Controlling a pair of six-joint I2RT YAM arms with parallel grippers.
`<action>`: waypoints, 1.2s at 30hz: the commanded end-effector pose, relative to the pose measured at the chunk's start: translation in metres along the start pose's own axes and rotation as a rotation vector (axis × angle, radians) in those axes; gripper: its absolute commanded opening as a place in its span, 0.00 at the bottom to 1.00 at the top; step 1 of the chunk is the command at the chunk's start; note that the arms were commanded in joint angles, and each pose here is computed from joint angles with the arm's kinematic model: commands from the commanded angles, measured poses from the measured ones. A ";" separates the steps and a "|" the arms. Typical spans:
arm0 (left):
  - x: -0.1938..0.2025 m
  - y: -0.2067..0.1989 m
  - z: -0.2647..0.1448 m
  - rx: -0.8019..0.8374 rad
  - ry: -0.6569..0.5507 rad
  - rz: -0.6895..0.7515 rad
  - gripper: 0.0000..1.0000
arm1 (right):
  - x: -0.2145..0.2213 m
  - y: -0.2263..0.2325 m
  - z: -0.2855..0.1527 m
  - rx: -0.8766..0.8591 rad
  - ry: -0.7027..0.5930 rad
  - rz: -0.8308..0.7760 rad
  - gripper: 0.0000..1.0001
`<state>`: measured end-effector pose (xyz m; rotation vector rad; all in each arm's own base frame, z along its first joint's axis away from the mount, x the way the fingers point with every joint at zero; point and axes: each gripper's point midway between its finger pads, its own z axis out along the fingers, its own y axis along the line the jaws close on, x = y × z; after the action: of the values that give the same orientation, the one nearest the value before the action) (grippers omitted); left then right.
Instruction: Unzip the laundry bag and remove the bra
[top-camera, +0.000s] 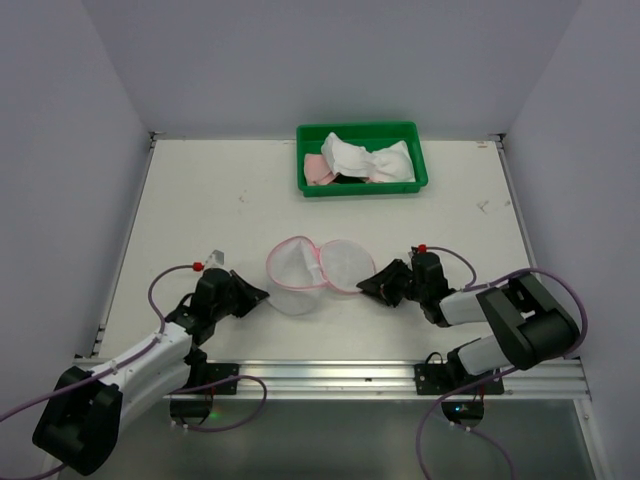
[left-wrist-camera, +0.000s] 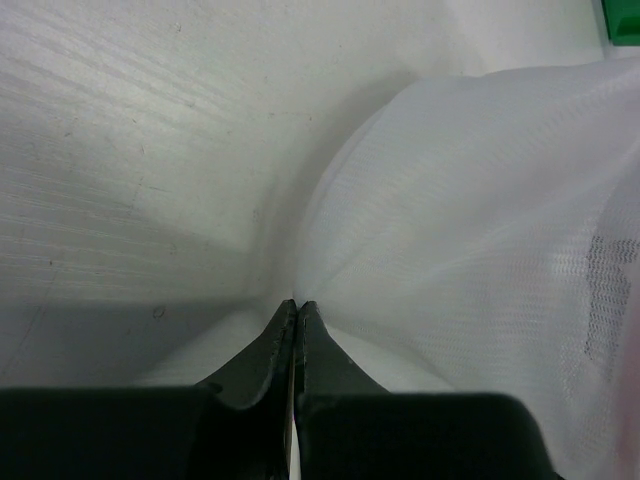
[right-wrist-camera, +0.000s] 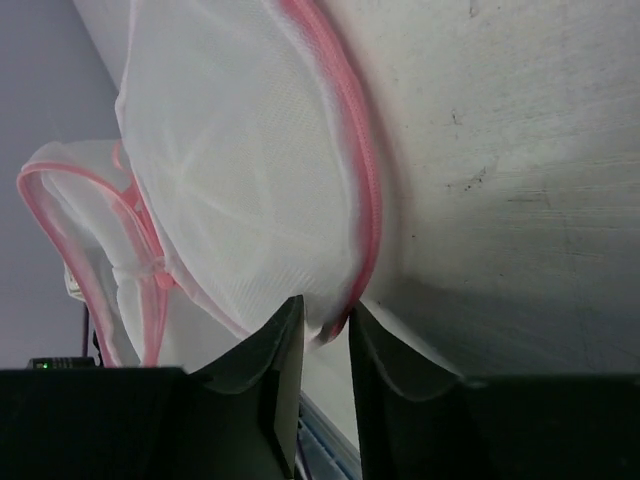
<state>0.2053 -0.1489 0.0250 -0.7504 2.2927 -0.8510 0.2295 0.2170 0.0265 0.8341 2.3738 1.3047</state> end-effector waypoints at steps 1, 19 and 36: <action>-0.002 0.001 -0.001 0.007 -0.020 -0.004 0.00 | -0.006 -0.001 0.002 -0.001 -0.032 -0.028 0.25; -0.021 -0.020 -0.002 -0.014 -0.037 0.143 0.00 | -0.050 0.066 -0.046 0.070 -0.308 -0.552 0.00; -0.021 -0.102 0.027 0.105 0.047 0.323 0.00 | -0.027 0.161 -0.058 0.200 -0.300 -1.276 0.00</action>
<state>0.2540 -0.1914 0.0645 -0.4024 2.3793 -0.7748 0.2702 0.2239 0.1733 -0.2834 2.1378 0.4744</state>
